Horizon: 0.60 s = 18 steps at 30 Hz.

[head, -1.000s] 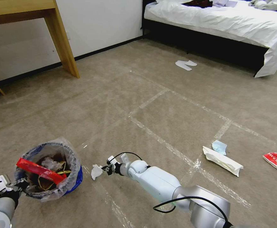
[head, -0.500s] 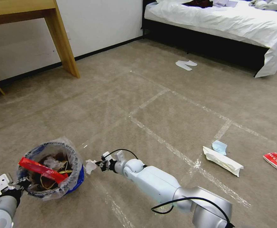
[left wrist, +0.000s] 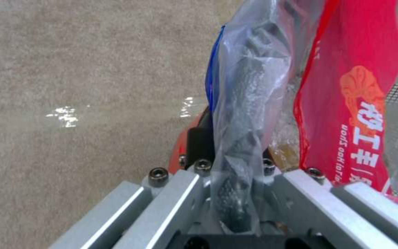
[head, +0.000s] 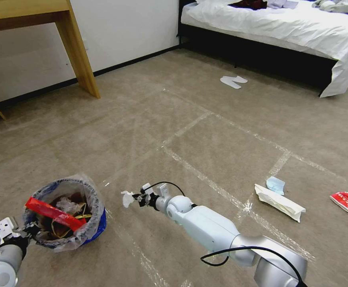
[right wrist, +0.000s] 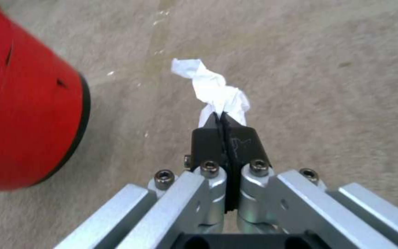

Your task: Pick up the trash bin and place the garbage on the floor into it.

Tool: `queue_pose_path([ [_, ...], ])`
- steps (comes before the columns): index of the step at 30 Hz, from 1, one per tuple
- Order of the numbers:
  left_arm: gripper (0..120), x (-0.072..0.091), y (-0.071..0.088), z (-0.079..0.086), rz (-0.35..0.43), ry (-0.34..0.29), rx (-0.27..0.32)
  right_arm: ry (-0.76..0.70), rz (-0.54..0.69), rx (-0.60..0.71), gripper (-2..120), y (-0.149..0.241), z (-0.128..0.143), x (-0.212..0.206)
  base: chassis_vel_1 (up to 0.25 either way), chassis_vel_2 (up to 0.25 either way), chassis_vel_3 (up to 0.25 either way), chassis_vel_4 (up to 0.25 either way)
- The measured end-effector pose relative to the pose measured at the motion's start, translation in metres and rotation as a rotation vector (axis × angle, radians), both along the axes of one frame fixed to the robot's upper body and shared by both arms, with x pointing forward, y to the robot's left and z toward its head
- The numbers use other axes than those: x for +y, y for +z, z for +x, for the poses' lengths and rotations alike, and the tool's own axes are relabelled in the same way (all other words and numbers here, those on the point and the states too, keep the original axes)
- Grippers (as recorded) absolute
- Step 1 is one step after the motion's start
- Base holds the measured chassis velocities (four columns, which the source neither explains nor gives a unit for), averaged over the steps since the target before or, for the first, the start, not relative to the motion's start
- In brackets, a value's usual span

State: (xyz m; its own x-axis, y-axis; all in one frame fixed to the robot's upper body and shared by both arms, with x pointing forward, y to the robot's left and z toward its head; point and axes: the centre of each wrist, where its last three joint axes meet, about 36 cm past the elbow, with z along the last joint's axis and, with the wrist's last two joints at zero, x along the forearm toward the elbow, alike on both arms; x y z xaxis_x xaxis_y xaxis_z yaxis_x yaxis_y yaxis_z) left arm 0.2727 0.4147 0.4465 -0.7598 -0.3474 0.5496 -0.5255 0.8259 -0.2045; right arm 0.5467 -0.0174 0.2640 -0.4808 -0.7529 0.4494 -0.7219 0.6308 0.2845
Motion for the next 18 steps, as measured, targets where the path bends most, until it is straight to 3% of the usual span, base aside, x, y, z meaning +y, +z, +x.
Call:
queue_pose_path([
  [9, 0, 0.002, -0.004, 0.004, 0.003, -0.009, 0.013, -0.065, 0.097, -0.064, 0, 0.029, 0.006, -0.023, 0.0, 0.0, 0.0, 0.0],
  [18, 0, 0.002, -0.005, 0.007, 0.007, -0.019, 0.018, -0.035, 0.294, -0.188, 0, 0.1, -0.004, -0.03, 0.0, 0.0, 0.0, 0.0],
])
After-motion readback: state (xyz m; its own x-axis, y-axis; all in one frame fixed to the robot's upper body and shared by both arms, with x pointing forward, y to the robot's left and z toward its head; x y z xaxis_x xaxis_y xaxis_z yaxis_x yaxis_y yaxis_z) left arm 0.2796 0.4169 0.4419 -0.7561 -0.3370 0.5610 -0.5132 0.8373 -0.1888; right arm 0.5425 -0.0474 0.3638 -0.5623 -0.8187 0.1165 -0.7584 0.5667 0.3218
